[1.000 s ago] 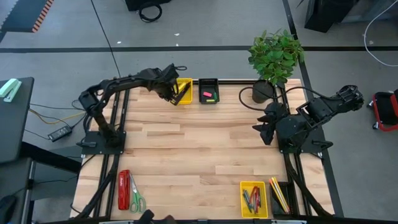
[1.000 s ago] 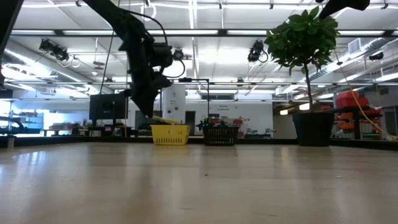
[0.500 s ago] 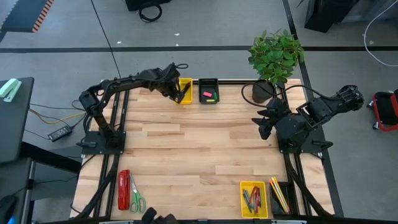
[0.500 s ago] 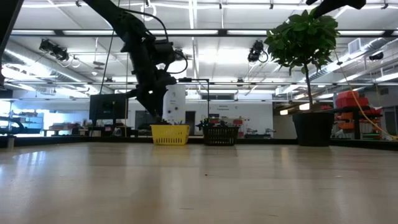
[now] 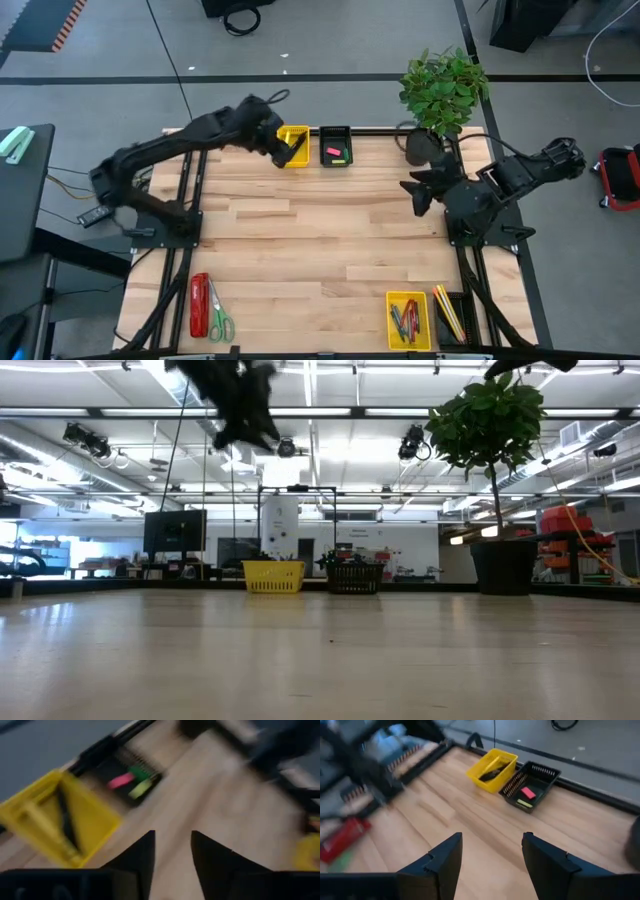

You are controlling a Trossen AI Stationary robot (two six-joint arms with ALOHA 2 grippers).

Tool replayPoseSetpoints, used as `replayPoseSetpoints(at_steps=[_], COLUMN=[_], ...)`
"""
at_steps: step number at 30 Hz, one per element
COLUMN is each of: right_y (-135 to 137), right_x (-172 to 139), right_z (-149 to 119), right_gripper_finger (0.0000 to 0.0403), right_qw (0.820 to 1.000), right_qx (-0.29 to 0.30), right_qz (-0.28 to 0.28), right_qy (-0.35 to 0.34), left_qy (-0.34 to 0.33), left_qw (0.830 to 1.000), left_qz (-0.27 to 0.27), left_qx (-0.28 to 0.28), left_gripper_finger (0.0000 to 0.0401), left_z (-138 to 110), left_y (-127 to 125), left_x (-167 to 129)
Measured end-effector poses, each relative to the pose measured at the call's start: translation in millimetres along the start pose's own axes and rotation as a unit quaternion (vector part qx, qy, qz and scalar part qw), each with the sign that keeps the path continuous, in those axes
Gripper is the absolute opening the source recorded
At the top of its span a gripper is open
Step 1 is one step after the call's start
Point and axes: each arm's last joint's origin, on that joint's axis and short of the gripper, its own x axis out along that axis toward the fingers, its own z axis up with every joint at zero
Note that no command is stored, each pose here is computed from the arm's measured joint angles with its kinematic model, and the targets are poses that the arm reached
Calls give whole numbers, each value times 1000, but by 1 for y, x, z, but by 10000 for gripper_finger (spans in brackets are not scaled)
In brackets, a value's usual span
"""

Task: Sort crayons/erasers/pens/pencils in bins
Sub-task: Return to Home Position

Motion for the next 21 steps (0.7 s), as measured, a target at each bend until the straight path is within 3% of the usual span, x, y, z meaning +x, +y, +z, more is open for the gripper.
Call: replayPoseSetpoints(at_steps=[4, 8, 11, 15, 18, 21], right_y=[8, -23, -52, -83, -91, -91], right_x=[1, -13, -28, -35, -30, -15], right_z=[11, 8, -1, -18, -31, -56], right_gripper_finger=[195, 140, 83, 15, 8, 10], right_qw=[998, 996, 996, 983, 967, 961], right_qx=[35, 57, 63, 115, 154, 163], right_qz=[35, -8, 35, 126, 185, 201], right_qy=[-33, -62, -56, -62, -87, -93], left_qy=[-63, -91, -104, -114, -164, -215], left_qw=[996, 995, 995, 990, 975, 952], left_qz=[-52, -34, -15, -65, -120, -168], left_qx=[19, 7, -4, -55, -88, -139], left_gripper_finger=[81, 14, 11, 6, 7, 5], left_z=[-6, -18, -29, -72, -110, -139], left_y=[-29, -37, -35, -34, -30, -19], left_x=[-48, -83, -99, -106, -102, -93])
